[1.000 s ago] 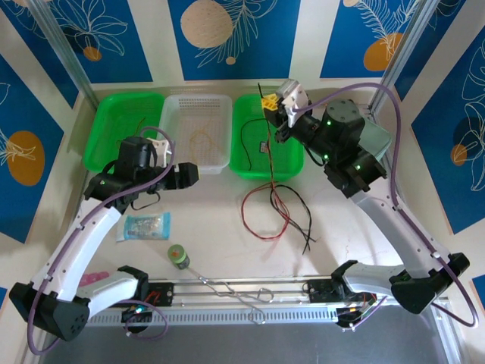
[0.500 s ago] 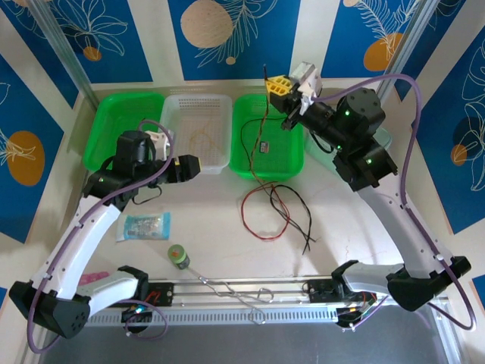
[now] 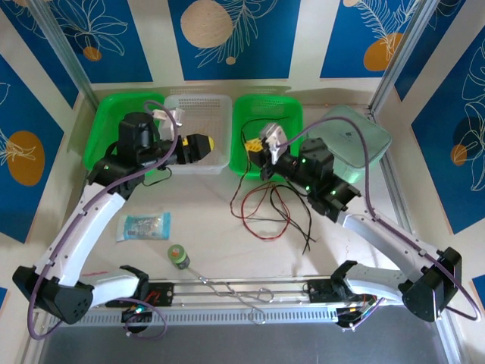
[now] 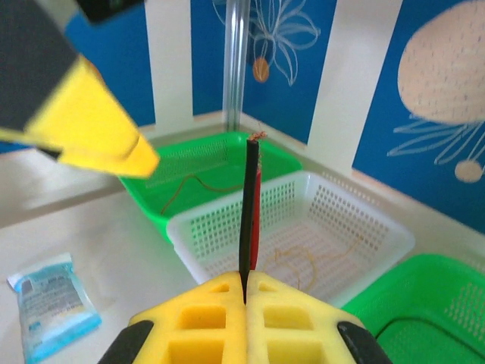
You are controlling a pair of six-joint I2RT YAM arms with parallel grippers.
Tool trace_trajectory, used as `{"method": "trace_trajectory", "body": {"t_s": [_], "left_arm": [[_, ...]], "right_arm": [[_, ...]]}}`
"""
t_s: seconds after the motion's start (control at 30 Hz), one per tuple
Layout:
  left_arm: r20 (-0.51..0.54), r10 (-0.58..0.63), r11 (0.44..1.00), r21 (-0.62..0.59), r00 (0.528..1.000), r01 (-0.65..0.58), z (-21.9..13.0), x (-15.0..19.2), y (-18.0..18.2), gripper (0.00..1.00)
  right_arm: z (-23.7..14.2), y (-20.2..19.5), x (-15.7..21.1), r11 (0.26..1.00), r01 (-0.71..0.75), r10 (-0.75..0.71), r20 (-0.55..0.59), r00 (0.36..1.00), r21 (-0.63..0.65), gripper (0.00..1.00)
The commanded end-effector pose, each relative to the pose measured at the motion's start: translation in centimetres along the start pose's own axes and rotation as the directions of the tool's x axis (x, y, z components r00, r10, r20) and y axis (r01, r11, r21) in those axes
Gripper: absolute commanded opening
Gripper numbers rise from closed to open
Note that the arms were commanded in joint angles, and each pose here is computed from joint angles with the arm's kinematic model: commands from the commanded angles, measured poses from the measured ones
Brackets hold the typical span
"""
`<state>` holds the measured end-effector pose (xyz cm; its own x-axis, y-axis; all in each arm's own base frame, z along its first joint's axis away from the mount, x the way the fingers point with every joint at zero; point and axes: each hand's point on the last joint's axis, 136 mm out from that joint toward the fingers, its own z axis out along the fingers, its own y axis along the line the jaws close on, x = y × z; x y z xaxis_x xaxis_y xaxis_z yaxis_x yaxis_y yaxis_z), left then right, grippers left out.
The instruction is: Untangle the cables
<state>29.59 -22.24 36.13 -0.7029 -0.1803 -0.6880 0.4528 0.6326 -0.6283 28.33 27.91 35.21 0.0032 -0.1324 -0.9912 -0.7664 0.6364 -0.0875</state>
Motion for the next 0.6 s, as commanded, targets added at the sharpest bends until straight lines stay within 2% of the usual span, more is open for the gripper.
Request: {"method": "trace_trajectory", "body": {"t_s": [0.0, 0.13, 0.37, 0.57], "left_arm": [[0.023, 0.026, 0.995, 0.093, 0.999, -0.028, 0.4, -1.1, -2.9, 0.62], [0.005, 0.031, 0.990, 0.137, 1.000, -0.031, 1.4, -0.7, -4.4, 0.55], [-0.017, 0.040, 0.985, 0.167, 0.999, -0.037, 2.6, -0.2, -5.9, 0.48], [-0.026, 0.026, 0.971, 0.237, 0.999, -0.019, 3.8, -0.2, -7.8, 0.49]], "right_arm": [[-0.9, -1.4, -1.3, 0.988, 0.016, -0.029, 0.081, 0.996, 0.152, 0.00], [-0.6, -1.0, 0.2, 0.990, -0.019, 0.010, 0.061, 0.998, 0.140, 0.00], [-0.2, -1.0, 0.9, 0.984, -0.003, -0.002, 0.031, 1.000, 0.177, 0.00], [0.2, -1.2, 0.8, 0.980, -0.018, 0.012, 0.030, 0.999, 0.199, 0.00]]}}
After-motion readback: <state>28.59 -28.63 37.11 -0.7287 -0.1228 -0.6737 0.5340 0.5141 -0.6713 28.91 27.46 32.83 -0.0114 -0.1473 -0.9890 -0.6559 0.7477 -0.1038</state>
